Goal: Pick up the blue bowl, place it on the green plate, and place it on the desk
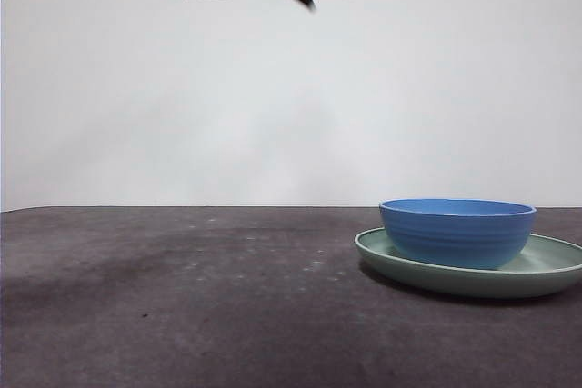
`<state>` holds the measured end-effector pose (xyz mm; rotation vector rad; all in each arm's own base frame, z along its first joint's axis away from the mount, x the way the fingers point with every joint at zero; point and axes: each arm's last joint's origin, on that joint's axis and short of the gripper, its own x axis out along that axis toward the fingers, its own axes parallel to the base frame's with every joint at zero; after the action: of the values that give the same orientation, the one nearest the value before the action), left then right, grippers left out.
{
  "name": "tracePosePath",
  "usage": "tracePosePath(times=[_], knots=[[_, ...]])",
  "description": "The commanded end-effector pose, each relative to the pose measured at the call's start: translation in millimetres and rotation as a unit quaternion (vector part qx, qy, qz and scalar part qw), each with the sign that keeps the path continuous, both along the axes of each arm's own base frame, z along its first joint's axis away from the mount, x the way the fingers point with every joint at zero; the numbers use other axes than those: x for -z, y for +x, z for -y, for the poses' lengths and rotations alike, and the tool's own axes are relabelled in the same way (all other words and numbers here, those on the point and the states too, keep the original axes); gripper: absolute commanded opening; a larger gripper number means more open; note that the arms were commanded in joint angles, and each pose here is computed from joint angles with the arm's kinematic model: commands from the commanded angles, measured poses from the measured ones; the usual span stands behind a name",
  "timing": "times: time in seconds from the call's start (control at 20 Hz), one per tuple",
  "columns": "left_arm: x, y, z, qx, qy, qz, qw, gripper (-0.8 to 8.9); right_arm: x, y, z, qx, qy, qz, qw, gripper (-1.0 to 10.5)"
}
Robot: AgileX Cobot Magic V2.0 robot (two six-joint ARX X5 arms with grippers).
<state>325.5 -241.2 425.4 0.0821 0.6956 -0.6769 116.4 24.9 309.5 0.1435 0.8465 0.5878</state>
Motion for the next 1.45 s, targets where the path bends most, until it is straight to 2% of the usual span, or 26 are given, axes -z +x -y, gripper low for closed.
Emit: tracePosePath(times=[0.05,0.25,0.4,0.8,1.15,1.45], knots=[[-23,-5,-26,-0.018,-0.01,0.024,1.0,2.59,-6,1,0,0.002,0.002,0.011,1.0,3.9],[-52,-29,-71,-0.042,-0.001,0.039,0.998,2.59,-6,1,0,0.002,0.002,0.011,1.0,3.9],[-67,-49,-94,-0.03,-0.008,0.036,0.999,2.59,-6,2,0,0.002,0.002,0.015,1.0,3.9],[-76,-85,-115,0.013,-0.009,0.022,1.0,2.57,-7,2,0,0.002,0.003,0.02,1.0,3.9],[-42,-107,-125,0.02,0.003,0.0,1.0,2.57,-7,3,0,0.002,0.003,0.021,1.0,3.9],[21,-127,-132,0.027,-0.025,-0.009,0.999,2.58,-7,3,0,0.002,0.003,0.023,1.0,3.9]])
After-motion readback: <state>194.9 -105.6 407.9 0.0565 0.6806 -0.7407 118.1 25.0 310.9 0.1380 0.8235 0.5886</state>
